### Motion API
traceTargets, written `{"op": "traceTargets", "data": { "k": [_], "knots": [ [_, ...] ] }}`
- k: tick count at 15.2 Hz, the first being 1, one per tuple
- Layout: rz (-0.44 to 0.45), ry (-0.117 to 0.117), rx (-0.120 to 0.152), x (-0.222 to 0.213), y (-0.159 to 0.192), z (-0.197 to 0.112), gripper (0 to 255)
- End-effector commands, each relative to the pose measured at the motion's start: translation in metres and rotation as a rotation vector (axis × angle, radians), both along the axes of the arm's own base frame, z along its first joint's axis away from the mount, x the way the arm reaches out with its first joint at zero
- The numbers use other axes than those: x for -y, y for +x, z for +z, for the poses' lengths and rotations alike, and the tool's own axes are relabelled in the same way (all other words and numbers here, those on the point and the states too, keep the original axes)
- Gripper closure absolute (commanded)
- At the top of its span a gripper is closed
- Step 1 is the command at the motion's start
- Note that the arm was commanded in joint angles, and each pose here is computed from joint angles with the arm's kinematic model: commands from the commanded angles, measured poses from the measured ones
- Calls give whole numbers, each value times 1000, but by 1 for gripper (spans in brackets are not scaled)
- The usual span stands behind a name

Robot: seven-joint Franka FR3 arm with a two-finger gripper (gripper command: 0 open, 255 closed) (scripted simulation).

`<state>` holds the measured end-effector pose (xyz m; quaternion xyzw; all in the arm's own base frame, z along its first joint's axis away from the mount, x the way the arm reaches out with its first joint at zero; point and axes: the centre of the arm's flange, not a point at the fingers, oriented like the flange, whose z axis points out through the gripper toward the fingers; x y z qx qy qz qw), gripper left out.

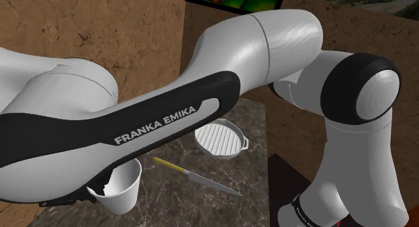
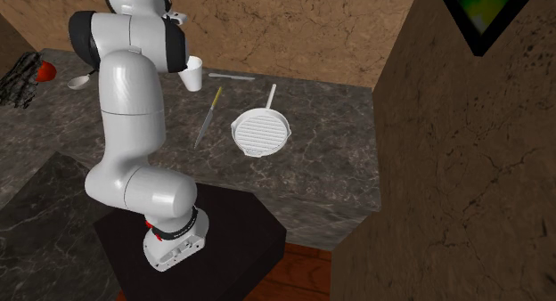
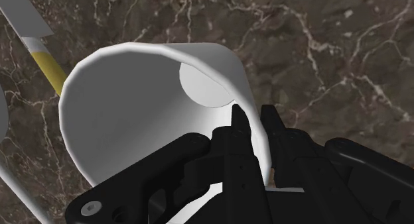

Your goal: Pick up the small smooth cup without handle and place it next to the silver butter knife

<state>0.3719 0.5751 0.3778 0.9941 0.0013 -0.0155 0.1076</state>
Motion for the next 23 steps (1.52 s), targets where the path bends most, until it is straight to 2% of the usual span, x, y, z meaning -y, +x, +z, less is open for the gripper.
{"op": "traceTargets", "data": {
  "k": [1,7,8,13,17,23],
  "knots": [
    [0,1,0,0,0,-3,255],
    [0,1,0,0,0,-3,255],
    [0,1,0,0,0,-3,0],
    [0,1,0,0,0,-3,0],
    [0,1,0,-10,1,46,0],
    [0,1,0,-10,1,46,0]
  ]
}}
